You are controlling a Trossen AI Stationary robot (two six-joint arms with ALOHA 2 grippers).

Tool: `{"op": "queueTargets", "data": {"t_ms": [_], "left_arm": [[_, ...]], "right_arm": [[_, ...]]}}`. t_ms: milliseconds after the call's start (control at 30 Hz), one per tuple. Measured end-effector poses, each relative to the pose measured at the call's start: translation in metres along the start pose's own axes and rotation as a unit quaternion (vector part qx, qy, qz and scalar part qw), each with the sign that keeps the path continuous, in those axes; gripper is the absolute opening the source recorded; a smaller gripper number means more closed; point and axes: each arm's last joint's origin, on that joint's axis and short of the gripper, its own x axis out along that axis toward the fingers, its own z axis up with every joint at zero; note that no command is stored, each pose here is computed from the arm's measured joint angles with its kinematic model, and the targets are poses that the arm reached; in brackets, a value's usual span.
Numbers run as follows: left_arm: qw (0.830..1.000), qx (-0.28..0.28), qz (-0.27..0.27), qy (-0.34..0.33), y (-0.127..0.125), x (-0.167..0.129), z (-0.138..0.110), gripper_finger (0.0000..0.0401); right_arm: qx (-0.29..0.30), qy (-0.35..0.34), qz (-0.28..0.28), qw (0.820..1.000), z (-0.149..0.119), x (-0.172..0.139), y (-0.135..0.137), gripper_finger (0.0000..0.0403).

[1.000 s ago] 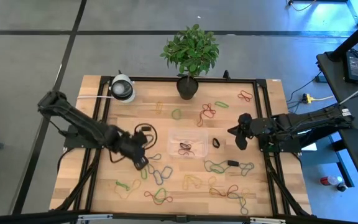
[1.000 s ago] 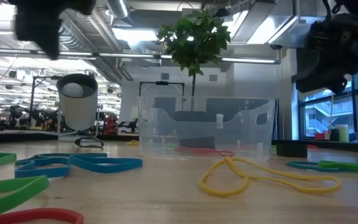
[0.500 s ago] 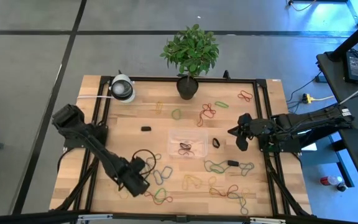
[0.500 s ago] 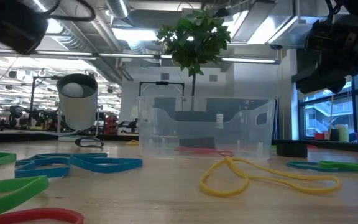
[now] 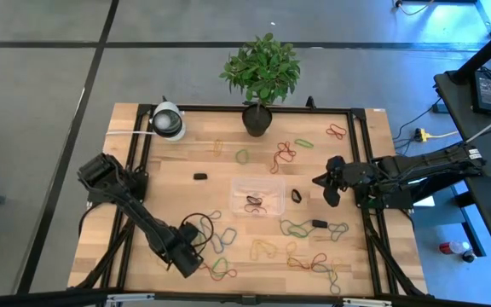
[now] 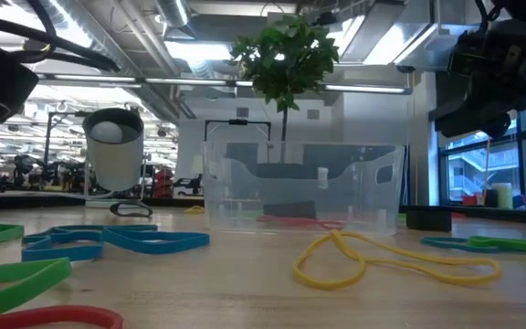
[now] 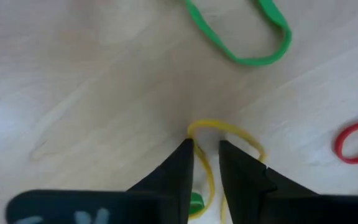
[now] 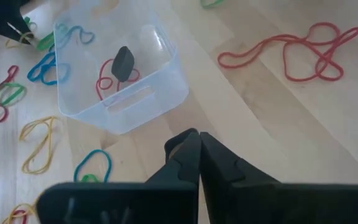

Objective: Pick and place rubber bands into bin
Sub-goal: Put the yellow rubber band into the bin

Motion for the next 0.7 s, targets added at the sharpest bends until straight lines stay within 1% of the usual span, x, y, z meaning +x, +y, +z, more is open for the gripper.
{"op": "queueTargets", "data": {"t_ms": [133, 167, 333, 433, 533, 600, 700], "left_arm": [[1.0, -0.005, 0.012, -0.002, 0.001, 0.0, -0.001, 0.0015], [1.0, -0.006, 0.016, -0.003, -0.001, -0.001, -0.001, 0.0009], [1.0, 0.009, 0.029, -0.002, -0.014, -0.019, -0.004, 0.0001], [1.0, 0.012, 0.014, 0.002, -0.025, -0.041, -0.008, 0.0001], [1.0, 0.02, 0.023, -0.005, -0.031, -0.06, -0.01, 0.0001], [1.0, 0.023, 0.016, -0.006, -0.036, -0.073, -0.012, 0.0001], [0.999, 0.029, 0.026, -0.017, -0.036, -0.087, -0.013, 0.0001]], "right_arm": [[0.0, 0.0, 0.0, 1.0, 0.0, 0.0, 0.0, 0.0009], [0.0, 0.0, 0.0, 1.0, 0.0, 0.0, 0.0, 0.0009], [0.0, 0.0, 0.0, 1.0, 0.0, 0.0, 0.0, 0.001], [-0.002, 0.001, 0.0, 1.0, 0.0, 0.0, 0.0, 0.001], [-0.009, 0.001, 0.0, 1.0, 0.0, 0.0, 0.0, 0.001], [-0.015, 0.001, 0.0, 1.0, 0.0, 0.0, 0.0, 0.001], [-0.016, 0.001, 0.0, 1.0, 0.0, 0.0, 0.0, 0.001]]}}
